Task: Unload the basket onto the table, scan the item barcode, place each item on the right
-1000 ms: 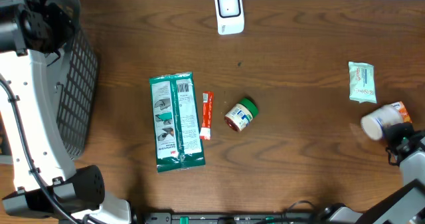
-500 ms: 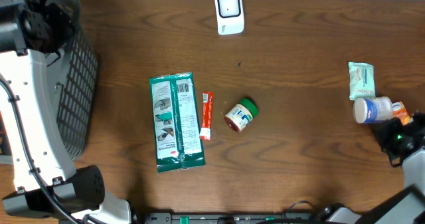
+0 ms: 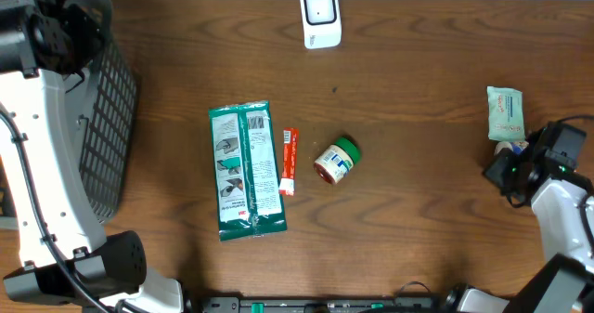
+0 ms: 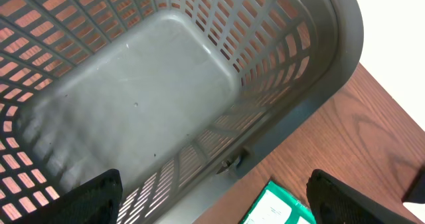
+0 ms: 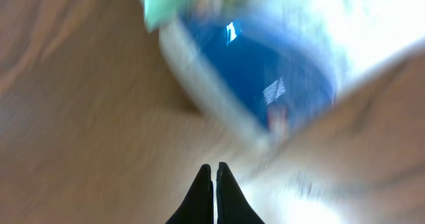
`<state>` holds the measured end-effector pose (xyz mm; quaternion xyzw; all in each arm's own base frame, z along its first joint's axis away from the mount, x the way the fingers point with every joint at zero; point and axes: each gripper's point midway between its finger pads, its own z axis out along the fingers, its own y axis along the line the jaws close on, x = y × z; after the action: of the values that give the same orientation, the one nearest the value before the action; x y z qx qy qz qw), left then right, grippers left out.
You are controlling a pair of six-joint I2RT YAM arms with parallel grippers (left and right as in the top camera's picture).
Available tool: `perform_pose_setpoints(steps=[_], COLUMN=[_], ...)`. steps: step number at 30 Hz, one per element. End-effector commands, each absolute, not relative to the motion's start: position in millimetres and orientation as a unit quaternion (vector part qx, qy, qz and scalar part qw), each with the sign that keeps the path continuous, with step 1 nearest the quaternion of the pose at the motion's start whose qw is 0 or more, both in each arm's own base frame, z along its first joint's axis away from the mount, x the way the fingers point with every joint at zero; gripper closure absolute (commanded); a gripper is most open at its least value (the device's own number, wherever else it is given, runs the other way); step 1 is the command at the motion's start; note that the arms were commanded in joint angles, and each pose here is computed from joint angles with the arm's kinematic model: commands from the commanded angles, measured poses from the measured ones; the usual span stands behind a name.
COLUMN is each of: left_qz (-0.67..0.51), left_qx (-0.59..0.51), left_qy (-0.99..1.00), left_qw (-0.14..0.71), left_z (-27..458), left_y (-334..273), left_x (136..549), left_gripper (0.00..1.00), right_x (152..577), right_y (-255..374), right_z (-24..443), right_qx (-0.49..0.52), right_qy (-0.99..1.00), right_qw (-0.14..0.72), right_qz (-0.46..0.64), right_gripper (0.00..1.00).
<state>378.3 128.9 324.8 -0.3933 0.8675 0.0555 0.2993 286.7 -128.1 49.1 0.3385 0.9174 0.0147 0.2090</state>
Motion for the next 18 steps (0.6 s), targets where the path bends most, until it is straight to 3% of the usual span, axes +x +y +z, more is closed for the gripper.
perform_pose_setpoints(steps=[1, 18], left_qz=[0.061, 0.061], left_qx=[-0.395, -0.395], left_qy=[0.865, 0.864], left_qw=[0.304, 0.304], left_z=[329.4, 329.4], left_y=[131.6, 131.7], left_x=[375.1, 375.0], left_gripper=[0.12, 0.12], right_x=[288.5, 269.0], right_y=[-140.9, -174.2], right_z=[31.9, 23.5], right_qx=[0.335, 0.32], right_qy=[0.921, 0.926], right_qw=[0.198, 0.168], right_qz=[-0.023, -0.111], right_gripper=[0.99, 0.99])
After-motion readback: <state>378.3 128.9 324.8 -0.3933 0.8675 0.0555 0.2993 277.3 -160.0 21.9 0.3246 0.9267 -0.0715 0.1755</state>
